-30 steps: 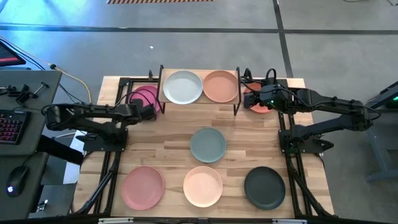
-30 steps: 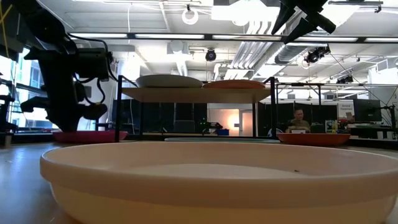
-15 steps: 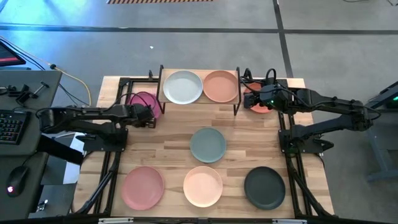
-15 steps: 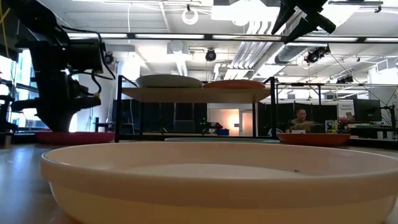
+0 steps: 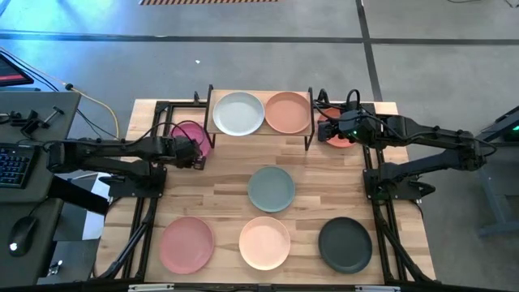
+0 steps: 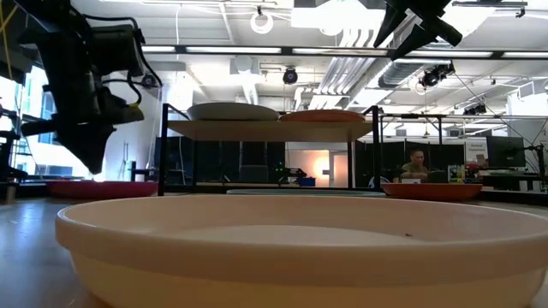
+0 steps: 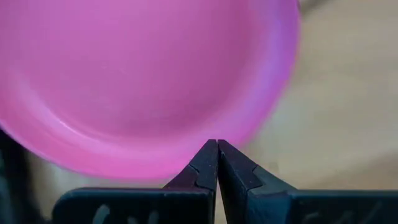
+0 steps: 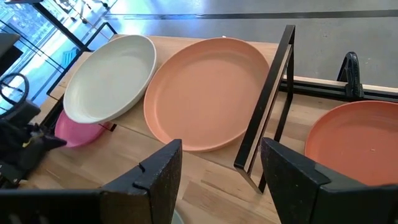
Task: Place and stack plates onto a shelf
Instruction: Stack the pink plate on top of the white plate on the shelf
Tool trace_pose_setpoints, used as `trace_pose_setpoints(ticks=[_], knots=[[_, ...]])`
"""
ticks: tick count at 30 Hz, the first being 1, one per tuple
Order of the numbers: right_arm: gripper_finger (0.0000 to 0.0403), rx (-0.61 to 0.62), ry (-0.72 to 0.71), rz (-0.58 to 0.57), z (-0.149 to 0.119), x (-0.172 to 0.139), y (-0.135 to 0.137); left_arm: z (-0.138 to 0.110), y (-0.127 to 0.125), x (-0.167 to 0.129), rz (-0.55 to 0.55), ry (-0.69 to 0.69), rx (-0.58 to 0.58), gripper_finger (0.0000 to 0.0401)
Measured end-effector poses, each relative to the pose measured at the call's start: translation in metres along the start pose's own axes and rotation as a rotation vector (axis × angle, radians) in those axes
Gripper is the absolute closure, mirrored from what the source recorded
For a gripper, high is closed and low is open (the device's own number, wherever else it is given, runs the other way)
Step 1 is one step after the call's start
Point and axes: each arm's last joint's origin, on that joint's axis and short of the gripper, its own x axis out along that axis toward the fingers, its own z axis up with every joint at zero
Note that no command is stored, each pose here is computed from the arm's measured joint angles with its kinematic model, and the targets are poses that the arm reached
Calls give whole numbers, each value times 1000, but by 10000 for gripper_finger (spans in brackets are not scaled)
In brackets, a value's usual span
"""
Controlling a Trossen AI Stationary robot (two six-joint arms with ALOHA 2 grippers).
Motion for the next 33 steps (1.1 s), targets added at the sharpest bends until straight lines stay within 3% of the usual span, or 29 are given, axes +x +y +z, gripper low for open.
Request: trace_pose_setpoints(ticks=[7, 18, 33], knots=[[204, -15, 0, 0, 0, 0, 0, 8, 3, 6, 155, -218, -100, 401], [204, -13, -1, 5, 0, 0, 0, 19, -1, 39, 305, -208, -118, 401], [204, -16, 3, 8, 0, 0, 1, -7, -18, 38, 185, 11, 75, 401]])
